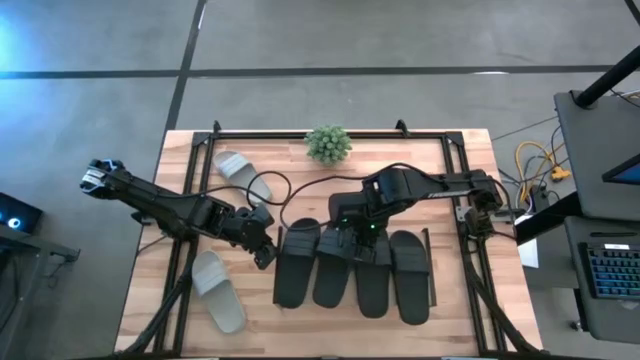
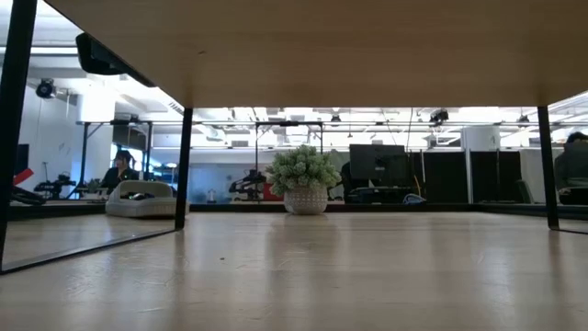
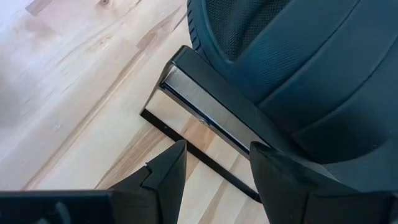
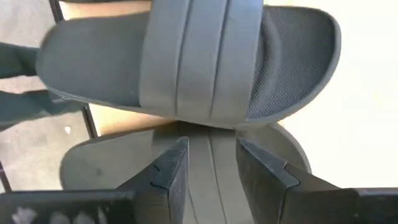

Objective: Pick and place slides into the shelf
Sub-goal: Adjust the black slippers on the shelf

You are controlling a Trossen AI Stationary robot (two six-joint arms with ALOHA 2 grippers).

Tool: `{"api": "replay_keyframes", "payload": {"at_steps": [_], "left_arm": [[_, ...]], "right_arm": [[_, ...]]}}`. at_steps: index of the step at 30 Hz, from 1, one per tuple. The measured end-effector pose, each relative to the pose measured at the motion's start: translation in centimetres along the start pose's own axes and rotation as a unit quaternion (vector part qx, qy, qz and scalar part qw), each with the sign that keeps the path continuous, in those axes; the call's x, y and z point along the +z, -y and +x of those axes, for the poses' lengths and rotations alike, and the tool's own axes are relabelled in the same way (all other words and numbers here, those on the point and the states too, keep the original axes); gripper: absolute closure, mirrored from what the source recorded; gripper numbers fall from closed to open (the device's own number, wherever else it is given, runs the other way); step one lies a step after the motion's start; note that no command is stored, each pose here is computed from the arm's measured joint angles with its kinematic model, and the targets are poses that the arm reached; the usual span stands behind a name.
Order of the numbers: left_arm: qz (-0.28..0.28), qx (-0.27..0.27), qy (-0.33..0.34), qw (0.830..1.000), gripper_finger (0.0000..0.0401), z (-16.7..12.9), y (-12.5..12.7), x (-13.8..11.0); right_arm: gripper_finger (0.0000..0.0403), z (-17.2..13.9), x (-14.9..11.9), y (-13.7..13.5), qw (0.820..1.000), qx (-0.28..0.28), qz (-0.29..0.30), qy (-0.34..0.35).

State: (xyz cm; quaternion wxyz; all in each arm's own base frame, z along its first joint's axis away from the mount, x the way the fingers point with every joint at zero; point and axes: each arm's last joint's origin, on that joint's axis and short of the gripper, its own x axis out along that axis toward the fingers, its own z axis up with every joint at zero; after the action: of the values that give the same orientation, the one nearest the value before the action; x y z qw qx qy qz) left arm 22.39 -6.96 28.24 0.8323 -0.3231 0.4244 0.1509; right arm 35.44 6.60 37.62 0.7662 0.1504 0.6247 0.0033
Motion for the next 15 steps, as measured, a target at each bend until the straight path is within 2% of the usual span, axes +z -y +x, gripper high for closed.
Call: {"api": "replay_keyframes", "payload": {"at_steps": [5,10,12,15], "left_arm": [[0.000,0.001,-0.001,1.000,0.0238,0.0,0.0,0.0],[0.001,0.002,-0.002,1.000,0.0238,0.0,0.0,0.0],[0.001,0.001,-0.002,1.000,0.0238,0.0,0.0,0.0],[0.001,-0.003,-0.010,1.000,0.0238,0.0,0.0,-0.1]], "right_arm": [[0.0278,-0.7,0.4,-0.1,1.000,0.008,0.006,0.029],[0.0278,-1.1,2.0,-1.6,0.990,0.066,0.012,0.122],[0.0278,-0.7,2.6,-2.5,0.986,0.085,0.002,0.145],[0.0278,0.8,3.3,-3.7,0.984,0.110,-0.010,0.142]]}}
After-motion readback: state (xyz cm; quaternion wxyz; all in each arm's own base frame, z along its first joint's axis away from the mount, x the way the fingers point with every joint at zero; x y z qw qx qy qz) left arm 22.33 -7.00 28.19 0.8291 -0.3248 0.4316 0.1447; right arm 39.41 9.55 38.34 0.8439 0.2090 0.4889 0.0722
